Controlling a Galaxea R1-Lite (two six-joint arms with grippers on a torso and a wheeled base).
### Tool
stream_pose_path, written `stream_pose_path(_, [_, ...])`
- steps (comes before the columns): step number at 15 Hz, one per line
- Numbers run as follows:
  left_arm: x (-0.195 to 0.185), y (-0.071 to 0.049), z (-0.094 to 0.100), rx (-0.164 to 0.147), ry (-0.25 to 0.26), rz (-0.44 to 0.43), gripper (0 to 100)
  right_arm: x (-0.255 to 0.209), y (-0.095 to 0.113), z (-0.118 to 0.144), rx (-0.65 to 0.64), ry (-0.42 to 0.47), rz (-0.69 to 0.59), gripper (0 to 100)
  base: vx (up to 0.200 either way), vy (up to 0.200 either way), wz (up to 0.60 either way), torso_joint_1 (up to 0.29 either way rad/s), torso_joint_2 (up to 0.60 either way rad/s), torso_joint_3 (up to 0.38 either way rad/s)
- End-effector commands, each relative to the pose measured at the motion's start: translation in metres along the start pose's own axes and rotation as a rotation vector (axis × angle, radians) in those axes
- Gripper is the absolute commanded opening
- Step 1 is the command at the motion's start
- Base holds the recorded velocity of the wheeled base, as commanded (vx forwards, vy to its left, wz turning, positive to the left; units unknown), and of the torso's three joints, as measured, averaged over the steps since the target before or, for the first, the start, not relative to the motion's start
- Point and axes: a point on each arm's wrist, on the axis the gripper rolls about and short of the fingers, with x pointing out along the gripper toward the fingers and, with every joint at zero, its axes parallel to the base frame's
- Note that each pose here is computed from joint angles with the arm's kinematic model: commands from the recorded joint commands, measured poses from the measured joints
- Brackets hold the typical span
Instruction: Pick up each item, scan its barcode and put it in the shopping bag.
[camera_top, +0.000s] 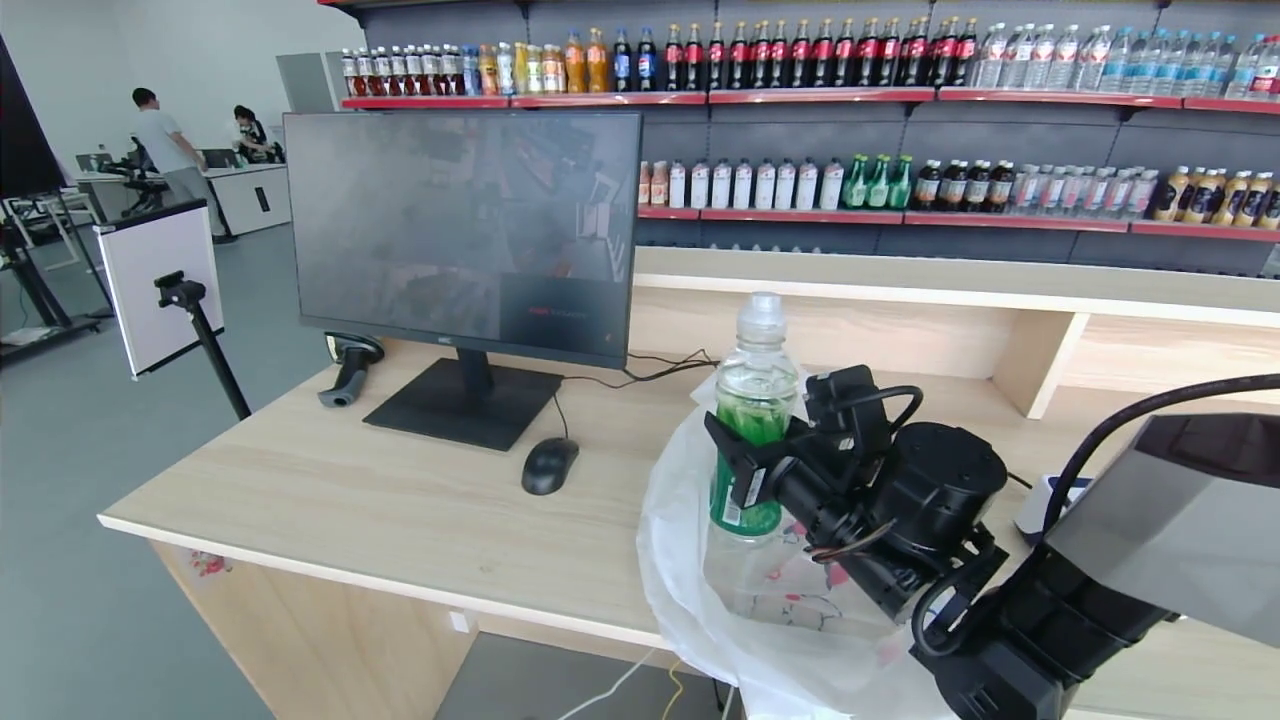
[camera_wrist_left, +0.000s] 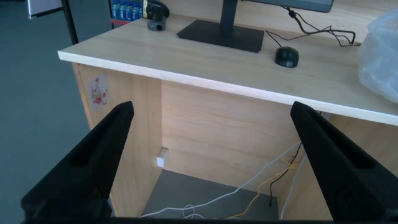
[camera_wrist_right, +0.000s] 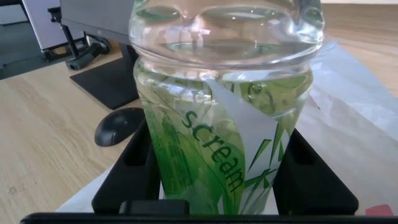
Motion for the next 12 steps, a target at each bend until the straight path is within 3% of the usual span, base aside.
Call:
stream_pose_path(1, [0.0,0.0,0.0,-0.001,-0.001,0.001,100,0.0,0.0,-0.005,-0.003,0.015,0.001,0,0.0,0.0,0.0,0.0,0.0,0.0])
stream_pose_path(12, [0.0,0.0,0.0,-0.001,-0.001,0.001,100,-0.004,0.015,-0.021,0.018,0.068,0.009,0,0.0,0.0,0.0,0.0,0.0,0.0])
